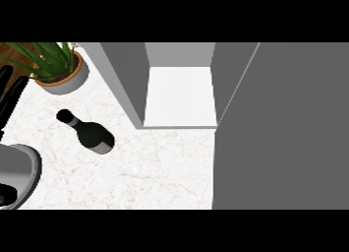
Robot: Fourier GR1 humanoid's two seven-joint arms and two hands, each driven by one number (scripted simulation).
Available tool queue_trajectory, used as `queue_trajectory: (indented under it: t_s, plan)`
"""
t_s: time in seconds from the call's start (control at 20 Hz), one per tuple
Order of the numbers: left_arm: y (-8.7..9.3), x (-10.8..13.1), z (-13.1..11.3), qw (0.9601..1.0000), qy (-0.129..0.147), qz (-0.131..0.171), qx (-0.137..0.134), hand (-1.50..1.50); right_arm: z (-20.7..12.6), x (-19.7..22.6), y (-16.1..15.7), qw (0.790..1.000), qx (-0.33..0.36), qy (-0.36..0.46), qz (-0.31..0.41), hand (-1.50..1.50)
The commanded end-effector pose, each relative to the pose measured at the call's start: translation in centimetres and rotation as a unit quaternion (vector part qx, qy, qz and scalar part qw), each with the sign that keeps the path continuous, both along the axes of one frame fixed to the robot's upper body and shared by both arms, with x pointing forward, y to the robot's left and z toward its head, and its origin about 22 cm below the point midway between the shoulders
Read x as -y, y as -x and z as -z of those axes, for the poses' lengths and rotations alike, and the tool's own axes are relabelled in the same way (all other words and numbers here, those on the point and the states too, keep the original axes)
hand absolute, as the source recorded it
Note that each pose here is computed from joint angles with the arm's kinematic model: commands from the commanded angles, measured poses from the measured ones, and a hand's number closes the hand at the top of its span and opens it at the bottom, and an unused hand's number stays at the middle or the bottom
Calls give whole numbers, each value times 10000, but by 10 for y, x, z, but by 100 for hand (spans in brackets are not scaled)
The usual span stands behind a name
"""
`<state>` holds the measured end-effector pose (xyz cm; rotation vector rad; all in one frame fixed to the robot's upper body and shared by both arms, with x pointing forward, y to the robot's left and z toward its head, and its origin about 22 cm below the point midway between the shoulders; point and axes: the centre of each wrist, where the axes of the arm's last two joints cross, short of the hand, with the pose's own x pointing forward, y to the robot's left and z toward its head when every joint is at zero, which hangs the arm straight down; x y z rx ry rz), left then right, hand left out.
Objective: Pick up the wine, place it into the cabinet and close the cabinet
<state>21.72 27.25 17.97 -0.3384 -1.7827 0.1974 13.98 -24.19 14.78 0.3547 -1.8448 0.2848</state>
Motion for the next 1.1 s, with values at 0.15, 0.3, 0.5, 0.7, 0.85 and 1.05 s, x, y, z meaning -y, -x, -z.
queue_trajectory:
  t_s: [0.15,0.3,0.5,0.7,0.85,1.05]
  plan:
    - [26,-12,-17,10000,8,3,0,-150,-42,-9,46,9992,56,-315,-222,-150]
    - [11,0,-31,10000,31,-93,12,-150,-46,-12,38,9991,168,-267,-289,-150]
    - [37,-12,-42,9999,43,-91,-61,-150,-43,-15,50,9992,124,-291,-246,-150]
    - [30,-24,-46,9995,141,-238,-117,-150,-47,-18,54,9989,161,-378,-241,-150]
    - [51,-15,-47,9996,129,-243,-34,-150,-54,-17,54,9992,137,-278,-243,-150]
    - [37,-26,-55,9987,154,-486,35,-150,-50,-13,54,9992,107,-206,-328,-150]
